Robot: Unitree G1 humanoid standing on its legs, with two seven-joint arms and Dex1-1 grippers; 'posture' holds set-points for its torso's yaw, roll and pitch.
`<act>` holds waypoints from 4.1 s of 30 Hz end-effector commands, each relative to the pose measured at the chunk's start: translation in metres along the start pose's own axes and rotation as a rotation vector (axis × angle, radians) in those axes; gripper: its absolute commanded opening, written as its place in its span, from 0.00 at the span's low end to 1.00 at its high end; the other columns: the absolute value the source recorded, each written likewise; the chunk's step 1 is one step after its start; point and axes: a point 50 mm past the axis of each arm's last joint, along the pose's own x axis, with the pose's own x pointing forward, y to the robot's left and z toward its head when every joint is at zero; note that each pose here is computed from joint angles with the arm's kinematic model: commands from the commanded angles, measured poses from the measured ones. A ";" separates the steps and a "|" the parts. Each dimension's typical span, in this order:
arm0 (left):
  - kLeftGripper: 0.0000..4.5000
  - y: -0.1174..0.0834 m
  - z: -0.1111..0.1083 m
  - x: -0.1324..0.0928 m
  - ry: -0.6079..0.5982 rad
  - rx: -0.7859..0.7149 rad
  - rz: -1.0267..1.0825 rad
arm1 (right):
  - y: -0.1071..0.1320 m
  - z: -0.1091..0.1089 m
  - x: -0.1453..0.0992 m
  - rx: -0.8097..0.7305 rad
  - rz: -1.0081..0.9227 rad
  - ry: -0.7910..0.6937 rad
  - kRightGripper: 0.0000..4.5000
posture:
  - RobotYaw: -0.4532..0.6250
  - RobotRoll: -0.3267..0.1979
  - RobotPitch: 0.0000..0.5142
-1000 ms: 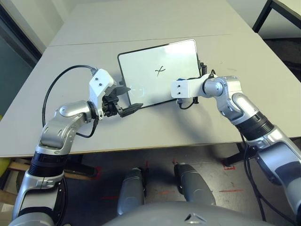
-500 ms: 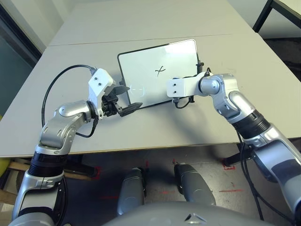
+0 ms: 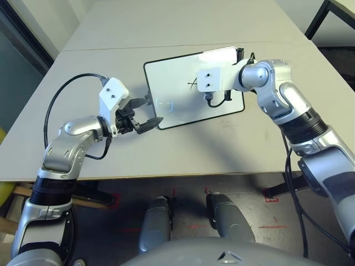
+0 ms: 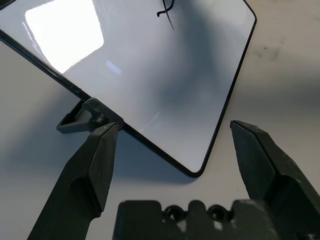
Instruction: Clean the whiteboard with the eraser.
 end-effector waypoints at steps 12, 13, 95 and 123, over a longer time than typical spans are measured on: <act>1.00 0.006 -0.004 -0.007 0.016 0.019 0.042 | 0.025 0.004 0.031 -0.115 0.041 -0.006 0.05 | 0.33 0.62 0.16; 1.00 0.006 -0.004 -0.008 0.016 0.018 0.043 | 0.027 0.005 0.033 -0.119 0.043 -0.012 0.05 | 0.33 0.62 0.16; 1.00 0.018 -0.002 -0.009 0.021 0.015 0.083 | 0.019 0.012 0.058 -0.085 -0.028 0.001 0.04 | 0.33 0.62 0.18; 1.00 0.031 0.001 -0.012 -0.002 0.057 0.190 | 0.003 0.019 0.071 0.017 -0.174 0.060 0.04 | 0.36 0.62 0.18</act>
